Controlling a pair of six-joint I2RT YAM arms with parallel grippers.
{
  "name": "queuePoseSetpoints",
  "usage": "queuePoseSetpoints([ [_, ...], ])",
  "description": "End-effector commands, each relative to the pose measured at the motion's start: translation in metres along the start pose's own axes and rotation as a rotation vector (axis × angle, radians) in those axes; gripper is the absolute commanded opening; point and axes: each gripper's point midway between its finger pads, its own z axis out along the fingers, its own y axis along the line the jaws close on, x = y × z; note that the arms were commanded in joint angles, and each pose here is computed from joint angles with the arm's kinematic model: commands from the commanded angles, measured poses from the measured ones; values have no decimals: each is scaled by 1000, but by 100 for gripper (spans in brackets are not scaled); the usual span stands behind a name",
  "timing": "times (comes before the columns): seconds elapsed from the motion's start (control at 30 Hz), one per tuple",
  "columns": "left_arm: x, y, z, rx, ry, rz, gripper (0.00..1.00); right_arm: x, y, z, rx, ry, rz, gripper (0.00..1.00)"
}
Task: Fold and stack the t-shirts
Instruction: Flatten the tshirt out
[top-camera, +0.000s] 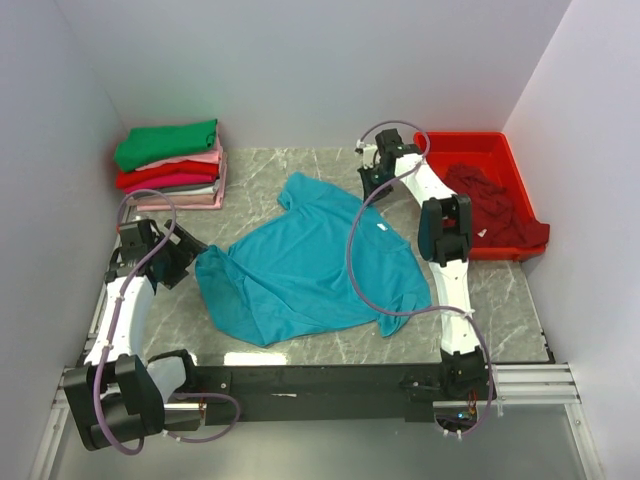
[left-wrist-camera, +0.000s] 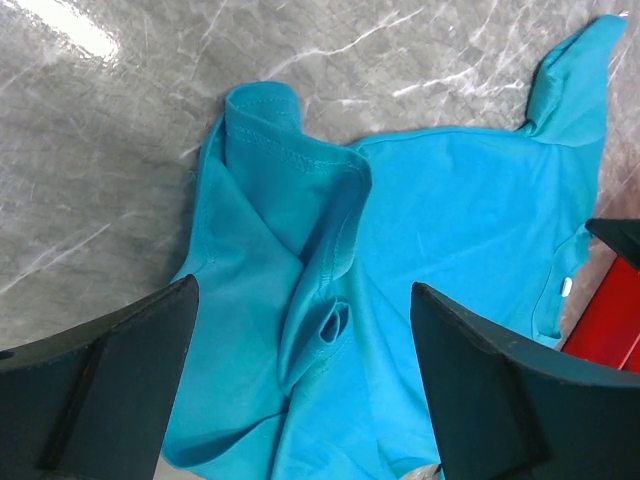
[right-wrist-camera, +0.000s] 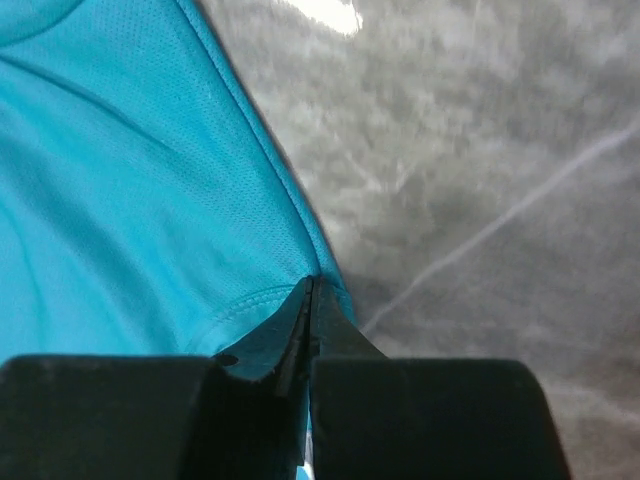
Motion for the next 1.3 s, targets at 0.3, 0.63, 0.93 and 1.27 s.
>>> queuePoseSetpoints([
  [0.3, -15, -21, 17, 82, 28, 13, 83, 60, -31, -93, 143, -43, -30, 0],
  [0.63, -37, -48, 48, 139, 102, 143, 77, 87, -16, -84, 75, -15, -31, 0],
  [0.93, -45, -51, 113, 16, 176, 239, 63, 93, -13, -77, 44, 2, -17, 0],
  [1.27, -25, -63, 140, 14, 278, 287, 49, 100, -7, -71, 15, 16, -16, 0],
])
